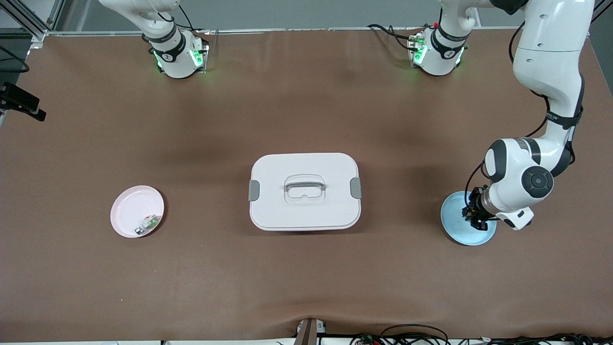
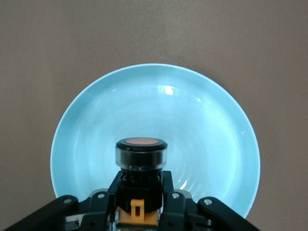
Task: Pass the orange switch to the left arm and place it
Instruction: 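Lower the switch with the left gripper onto the light-blue plate, then open the left gripper to release the switch on the plate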
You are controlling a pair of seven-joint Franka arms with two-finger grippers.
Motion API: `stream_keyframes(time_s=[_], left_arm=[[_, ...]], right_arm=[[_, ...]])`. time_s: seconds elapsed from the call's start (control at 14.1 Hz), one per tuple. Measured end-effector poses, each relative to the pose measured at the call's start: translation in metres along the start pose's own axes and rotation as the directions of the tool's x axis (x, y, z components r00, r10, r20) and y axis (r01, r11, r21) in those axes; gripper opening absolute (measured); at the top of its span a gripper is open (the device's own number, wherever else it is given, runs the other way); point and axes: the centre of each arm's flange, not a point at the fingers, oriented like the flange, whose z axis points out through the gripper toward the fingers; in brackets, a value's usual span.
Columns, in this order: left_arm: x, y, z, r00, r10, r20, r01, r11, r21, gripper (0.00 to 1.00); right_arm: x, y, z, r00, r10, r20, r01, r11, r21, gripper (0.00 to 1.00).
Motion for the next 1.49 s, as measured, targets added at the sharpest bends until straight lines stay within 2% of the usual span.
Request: stream_keyframes(time_s=[0.71, 0.92, 1.14, 1.21, 1.49], left_arm=[[-0.002, 0.002, 0.013, 1.0, 0.007, -0.003, -0.007, 1.0, -0.024, 0.36], [-0.003, 0.004, 0.014, 1.0, 0.009, -0.004, -0.01, 0.999, -0.04, 0.64], [-0.003, 0.006, 0.012, 1.0, 0.01, -0.005, -0.01, 0.999, -0.046, 0.93], [-0.004, 0.006, 0.011, 1.0, 0.011, -0.005, -0.011, 0.999, -0.049, 0.99], [-0.006, 0.012, 0.005, 1.0, 0.014, -0.007, -0.014, 0.998, -0.068, 1.0]], right_arm=[[-0.001, -0.001, -0.01, 1.0, 0.001, -0.025, -0.001, 1.0, -0.001, 1.0], [-0.002, -0.002, -0.015, 1.0, 0.004, -0.029, -0.004, 1.0, 0.007, 1.0], [-0.007, 0.0, -0.017, 1.0, 0.02, -0.005, -0.02, 0.999, 0.03, 1.0], [-0.008, 0.001, -0.018, 1.0, 0.023, 0.003, -0.023, 0.999, 0.032, 1.0], [-0.011, -0.001, -0.022, 1.0, 0.02, 0.016, -0.021, 0.999, 0.036, 1.0]])
